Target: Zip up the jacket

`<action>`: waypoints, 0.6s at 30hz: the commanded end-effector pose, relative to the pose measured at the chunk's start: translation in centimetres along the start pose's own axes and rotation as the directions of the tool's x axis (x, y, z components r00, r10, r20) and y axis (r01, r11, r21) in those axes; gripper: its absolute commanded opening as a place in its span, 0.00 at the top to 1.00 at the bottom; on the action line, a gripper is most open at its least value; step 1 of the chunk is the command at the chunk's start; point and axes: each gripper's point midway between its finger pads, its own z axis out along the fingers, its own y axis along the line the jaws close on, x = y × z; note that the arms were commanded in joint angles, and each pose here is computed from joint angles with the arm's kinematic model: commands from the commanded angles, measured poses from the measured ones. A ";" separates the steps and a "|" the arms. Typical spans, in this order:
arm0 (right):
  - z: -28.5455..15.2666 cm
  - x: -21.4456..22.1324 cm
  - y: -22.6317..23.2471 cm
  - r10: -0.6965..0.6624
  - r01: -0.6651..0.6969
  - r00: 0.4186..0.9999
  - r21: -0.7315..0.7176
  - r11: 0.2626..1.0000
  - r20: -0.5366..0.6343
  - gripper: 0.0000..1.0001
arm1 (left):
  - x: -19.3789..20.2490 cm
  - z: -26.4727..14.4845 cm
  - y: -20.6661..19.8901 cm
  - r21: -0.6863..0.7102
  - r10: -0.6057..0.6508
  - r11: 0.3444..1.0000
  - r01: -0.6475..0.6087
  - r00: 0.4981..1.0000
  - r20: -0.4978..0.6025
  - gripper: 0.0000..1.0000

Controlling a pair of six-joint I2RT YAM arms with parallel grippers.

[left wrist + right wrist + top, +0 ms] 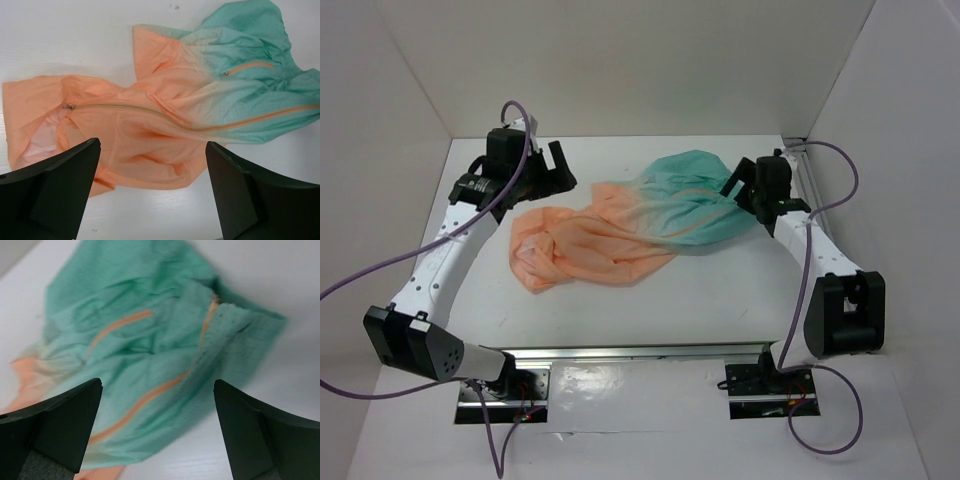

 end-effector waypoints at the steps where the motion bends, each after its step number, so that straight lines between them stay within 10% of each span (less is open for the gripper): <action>1: -4.3 -2.4 -5.5 -0.109 0.086 0.992 0.309 0.947 0.058 0.00 | -0.4 -2.3 -1.4 0.086 0.041 0.995 -0.042 0.999 0.009 0.00; 11: -13.3 -2.6 -15.4 -0.020 -0.106 0.989 0.812 0.574 0.143 0.00 | 2.9 -6.3 -0.7 0.143 0.063 0.988 -0.064 0.998 0.008 0.00; 18: -12.1 1.2 -14.4 0.030 0.000 0.999 0.704 0.711 -0.030 0.00 | 5.7 -7.8 0.2 0.161 0.097 0.983 -0.093 0.995 -0.015 0.00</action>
